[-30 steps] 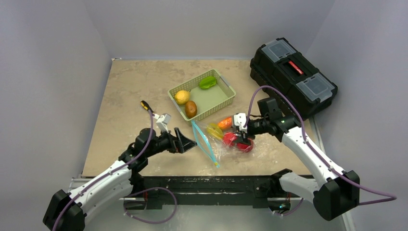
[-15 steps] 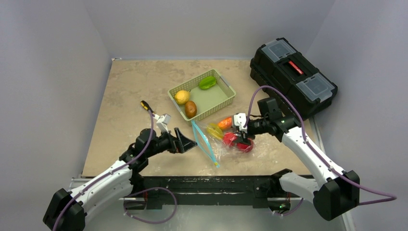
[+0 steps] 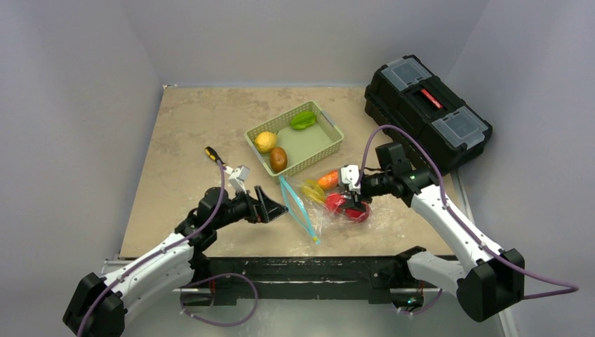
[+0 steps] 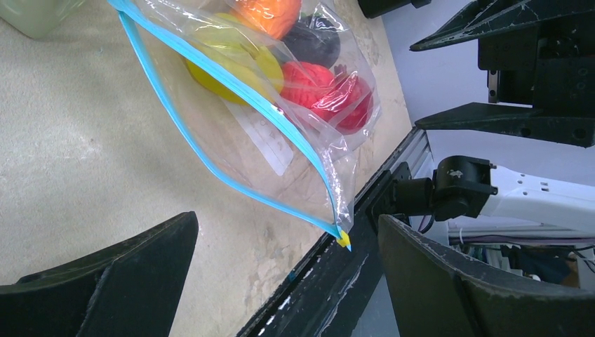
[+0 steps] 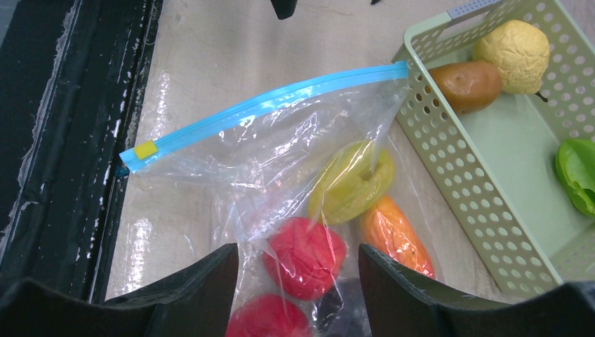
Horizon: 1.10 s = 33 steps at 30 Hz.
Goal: Open the zip-top bag and remove the fake food
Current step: Pick up the fake fruit from the zipper food storage bag.
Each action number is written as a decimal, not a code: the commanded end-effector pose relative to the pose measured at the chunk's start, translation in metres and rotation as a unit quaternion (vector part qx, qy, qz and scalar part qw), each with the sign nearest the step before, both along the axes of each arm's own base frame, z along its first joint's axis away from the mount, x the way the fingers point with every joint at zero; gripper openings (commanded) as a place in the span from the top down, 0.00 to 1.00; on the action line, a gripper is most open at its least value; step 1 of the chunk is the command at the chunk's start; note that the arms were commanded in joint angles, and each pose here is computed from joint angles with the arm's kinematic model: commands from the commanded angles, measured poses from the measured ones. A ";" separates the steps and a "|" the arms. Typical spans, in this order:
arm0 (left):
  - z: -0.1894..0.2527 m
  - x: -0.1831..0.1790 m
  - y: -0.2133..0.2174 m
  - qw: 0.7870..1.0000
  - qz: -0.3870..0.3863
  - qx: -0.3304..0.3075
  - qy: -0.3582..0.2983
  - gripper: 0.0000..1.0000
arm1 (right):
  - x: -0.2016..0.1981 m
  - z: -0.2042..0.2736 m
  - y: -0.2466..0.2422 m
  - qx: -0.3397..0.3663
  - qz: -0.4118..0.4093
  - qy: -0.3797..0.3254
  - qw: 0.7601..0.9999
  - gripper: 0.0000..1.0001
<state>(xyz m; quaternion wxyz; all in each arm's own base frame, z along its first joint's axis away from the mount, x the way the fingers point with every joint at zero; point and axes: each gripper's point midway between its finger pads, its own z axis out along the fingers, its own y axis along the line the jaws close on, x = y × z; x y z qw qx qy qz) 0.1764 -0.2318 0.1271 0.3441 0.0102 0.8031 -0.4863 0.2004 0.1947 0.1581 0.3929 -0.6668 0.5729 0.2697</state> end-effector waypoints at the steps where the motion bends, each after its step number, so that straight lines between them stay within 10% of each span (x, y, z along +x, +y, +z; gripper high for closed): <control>1: 0.010 0.000 -0.005 1.000 -0.008 -0.021 -0.013 0.00 | -0.001 -0.001 0.001 0.004 0.006 -0.001 1.000 0.38; 33: 0.015 -0.002 -0.006 0.999 -0.006 -0.039 -0.014 0.00 | -0.003 0.000 0.001 0.005 0.008 -0.002 1.000 0.38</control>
